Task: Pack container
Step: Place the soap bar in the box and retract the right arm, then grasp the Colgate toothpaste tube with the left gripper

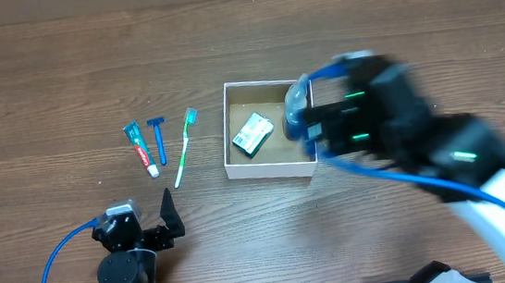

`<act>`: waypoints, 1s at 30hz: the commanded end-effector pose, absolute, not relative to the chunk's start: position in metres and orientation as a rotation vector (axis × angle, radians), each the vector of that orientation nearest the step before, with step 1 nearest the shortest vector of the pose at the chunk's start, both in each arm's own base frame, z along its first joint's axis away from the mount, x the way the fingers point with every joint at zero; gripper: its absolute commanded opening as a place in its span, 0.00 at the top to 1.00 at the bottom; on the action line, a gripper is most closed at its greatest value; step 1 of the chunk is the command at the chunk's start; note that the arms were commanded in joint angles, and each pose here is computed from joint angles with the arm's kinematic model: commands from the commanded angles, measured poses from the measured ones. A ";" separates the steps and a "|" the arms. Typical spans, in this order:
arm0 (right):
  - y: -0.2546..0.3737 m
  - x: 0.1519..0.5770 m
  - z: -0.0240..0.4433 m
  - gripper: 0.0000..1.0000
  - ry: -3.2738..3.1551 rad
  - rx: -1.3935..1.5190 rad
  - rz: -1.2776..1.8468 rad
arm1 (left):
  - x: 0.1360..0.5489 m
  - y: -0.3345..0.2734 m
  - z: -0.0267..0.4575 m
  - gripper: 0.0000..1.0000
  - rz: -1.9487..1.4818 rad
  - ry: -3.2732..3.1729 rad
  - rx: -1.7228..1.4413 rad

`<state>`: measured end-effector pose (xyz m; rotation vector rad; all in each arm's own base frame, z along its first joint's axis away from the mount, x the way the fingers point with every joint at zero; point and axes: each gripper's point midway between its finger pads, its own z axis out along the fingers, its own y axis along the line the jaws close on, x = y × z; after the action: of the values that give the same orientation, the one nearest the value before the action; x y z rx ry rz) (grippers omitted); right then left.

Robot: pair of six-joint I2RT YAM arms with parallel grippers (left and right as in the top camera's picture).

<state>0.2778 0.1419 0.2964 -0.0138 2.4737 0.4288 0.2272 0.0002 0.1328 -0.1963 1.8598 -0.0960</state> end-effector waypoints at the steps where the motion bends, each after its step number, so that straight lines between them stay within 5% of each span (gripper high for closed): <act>1: 0.071 0.291 0.300 0.00 2.454 0.333 0.415 | 0.229 -0.001 0.140 0.00 -0.123 1.826 -0.212; 7: -0.022 0.308 0.276 0.00 2.438 0.764 0.378 | 0.230 -0.015 0.168 0.00 -0.212 1.752 -0.153; 14: -0.042 0.320 0.247 0.00 2.500 0.875 0.353 | 0.239 0.009 0.188 0.00 -0.054 1.912 -0.258; 24: -0.044 0.329 0.224 0.00 2.567 0.910 0.350 | 0.345 0.028 0.230 0.00 0.056 2.302 -0.355; 30: -0.045 0.329 0.223 0.00 2.570 0.911 0.350 | 0.383 0.027 0.174 0.00 0.086 2.541 -0.326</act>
<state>0.3276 -0.0436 0.2210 0.9101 2.5791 0.3441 0.3704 0.0291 0.2046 -0.3417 2.4384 0.0980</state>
